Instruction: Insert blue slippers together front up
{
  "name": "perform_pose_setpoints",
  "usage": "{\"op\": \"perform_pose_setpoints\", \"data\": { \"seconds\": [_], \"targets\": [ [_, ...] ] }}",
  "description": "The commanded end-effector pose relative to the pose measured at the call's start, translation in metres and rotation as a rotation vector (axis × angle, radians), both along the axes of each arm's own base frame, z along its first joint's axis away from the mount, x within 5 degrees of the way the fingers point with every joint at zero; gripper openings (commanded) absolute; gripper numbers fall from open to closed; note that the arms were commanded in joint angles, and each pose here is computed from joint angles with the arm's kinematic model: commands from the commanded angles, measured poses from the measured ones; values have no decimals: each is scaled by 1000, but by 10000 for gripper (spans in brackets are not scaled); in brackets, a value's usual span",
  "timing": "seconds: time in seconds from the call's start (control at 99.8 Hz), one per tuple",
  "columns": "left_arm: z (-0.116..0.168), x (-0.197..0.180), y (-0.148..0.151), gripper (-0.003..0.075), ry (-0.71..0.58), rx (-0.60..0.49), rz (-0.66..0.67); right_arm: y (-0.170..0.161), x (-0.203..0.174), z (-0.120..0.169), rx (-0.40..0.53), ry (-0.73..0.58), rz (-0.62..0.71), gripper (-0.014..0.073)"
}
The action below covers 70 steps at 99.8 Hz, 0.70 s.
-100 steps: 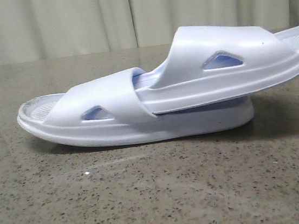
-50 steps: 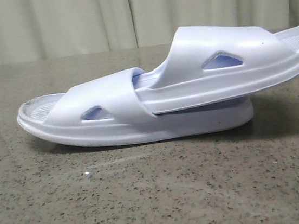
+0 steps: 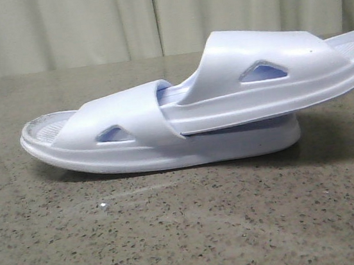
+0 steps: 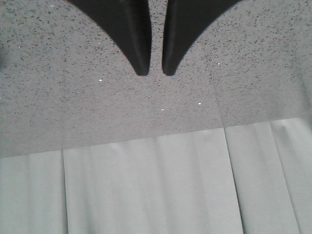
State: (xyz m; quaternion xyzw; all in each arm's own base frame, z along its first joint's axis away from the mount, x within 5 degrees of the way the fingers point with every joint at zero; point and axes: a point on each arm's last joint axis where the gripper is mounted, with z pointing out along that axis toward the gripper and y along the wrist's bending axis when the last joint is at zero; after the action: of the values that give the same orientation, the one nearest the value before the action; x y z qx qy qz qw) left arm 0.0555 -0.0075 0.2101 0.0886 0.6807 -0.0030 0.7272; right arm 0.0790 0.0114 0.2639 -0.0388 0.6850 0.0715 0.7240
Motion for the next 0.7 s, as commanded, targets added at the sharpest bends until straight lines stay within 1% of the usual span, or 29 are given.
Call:
{"op": "perform_pose_setpoints", "data": {
  "seconds": [0.0, 0.06, 0.16, 0.251, 0.311, 0.321, 0.331, 0.341, 0.351, 0.381, 0.391, 0.401, 0.411, 0.421, 0.451, 0.461, 0.471, 0.481, 0.491, 0.531, 0.541, 0.551, 0.561, 0.591, 0.601, 0.611, 0.621, 0.631, 0.692],
  "targets": [
    [5, -3, 1, 16, -98, -26, 4, -3, 0, 10, -12, -42, -30, -107],
    [5, -3, 1, 16, -98, -26, 4, -3, 0, 10, -12, -42, -30, -107],
    [5, -3, 1, 16, -98, -26, 4, -3, 0, 10, 34, -29, -28, -107],
    [5, -3, 1, 16, -98, -26, 4, -1, 0, 9, 42, -22, -9, -107],
    [5, -3, 1, 16, -98, -26, 4, 0, -1, 10, 20, -33, 7, -107],
    [5, -3, 1, 16, -98, -26, 4, 1, -1, 10, 38, -32, 13, -107],
    [5, -3, 1, 16, -98, -26, 4, 1, -1, 10, 13, -37, 16, -107],
    [5, -3, 1, 16, -98, -26, 4, 1, -1, 10, 33, -36, 21, -107],
    [5, -3, 1, 16, -98, -26, 4, 2, -2, 10, 7, -41, 24, -107],
    [5, -3, 1, 16, -98, -26, 4, 2, -3, 11, 6, -47, 32, -107],
    [5, -3, 1, 16, -98, -26, 4, 2, -4, 11, 29, -47, 34, -107],
    [5, -3, 1, 16, -98, -26, 4, 3, -4, 11, 6, -49, 38, -107],
    [5, -3, 1, 16, -98, -26, 4, 3, -4, 11, 28, -47, 39, -107],
    [5, -3, 1, 16, -98, -26, 4, 3, -5, 11, 6, -53, 37, -107],
    [5, -3, 1, 16, -98, -26, 4, 2, -6, 11, 8, -56, 36, -107],
    [5, -3, 1, 16, -98, -26, 4, 2, -6, 11, 25, -54, 34, -107],
    [5, -3, 1, 16, -98, -26, 4, 2, -6, 11, 9, -55, 33, -107],
    [5, -3, 1, 16, -98, -26, 4, 2, -7, 11, 27, -53, 33, -107],
    [5, -3, 1, 16, -98, -26, 4, 2, -7, 11, 14, -54, 29, -107],
    [5, -3, 1, 16, -98, -26, 4, 0, -10, 11, 32, -52, 14, -107],
    [5, -3, 1, 16, -98, -26, 4, 0, -10, 10, 21, -48, 12, -107],
    [5, -3, 1, 16, -98, -26, 4, 0, -11, 10, 35, -45, 9, -107],
    [5, -3, 1, 16, -98, -26, 4, -1, -12, 10, 22, -44, 1, -107],
    [5, -3, 1, 16, -98, -26, 4, -2, -14, 9, 23, -37, -17, -107],
    [5, -3, 1, 16, -98, -26, 4, -3, -15, 9, 40, -38, -26, -107],
    [5, -3, 1, 16, -98, -26, 4, -3, -16, 8, 27, -32, -31, -107],
    [5, -3, 1, 16, -98, -26, 4, -4, -16, 8, 43, -28, -35, -107],
    [5, -3, 1, 16, -98, -26, 4, -5, -17, 7, 32, -25, -47, -107],
    [5, -3, 1, 16, -98, -26, 4, -8, -22, 5, 51, -9, -87, -107]
  ]
}}
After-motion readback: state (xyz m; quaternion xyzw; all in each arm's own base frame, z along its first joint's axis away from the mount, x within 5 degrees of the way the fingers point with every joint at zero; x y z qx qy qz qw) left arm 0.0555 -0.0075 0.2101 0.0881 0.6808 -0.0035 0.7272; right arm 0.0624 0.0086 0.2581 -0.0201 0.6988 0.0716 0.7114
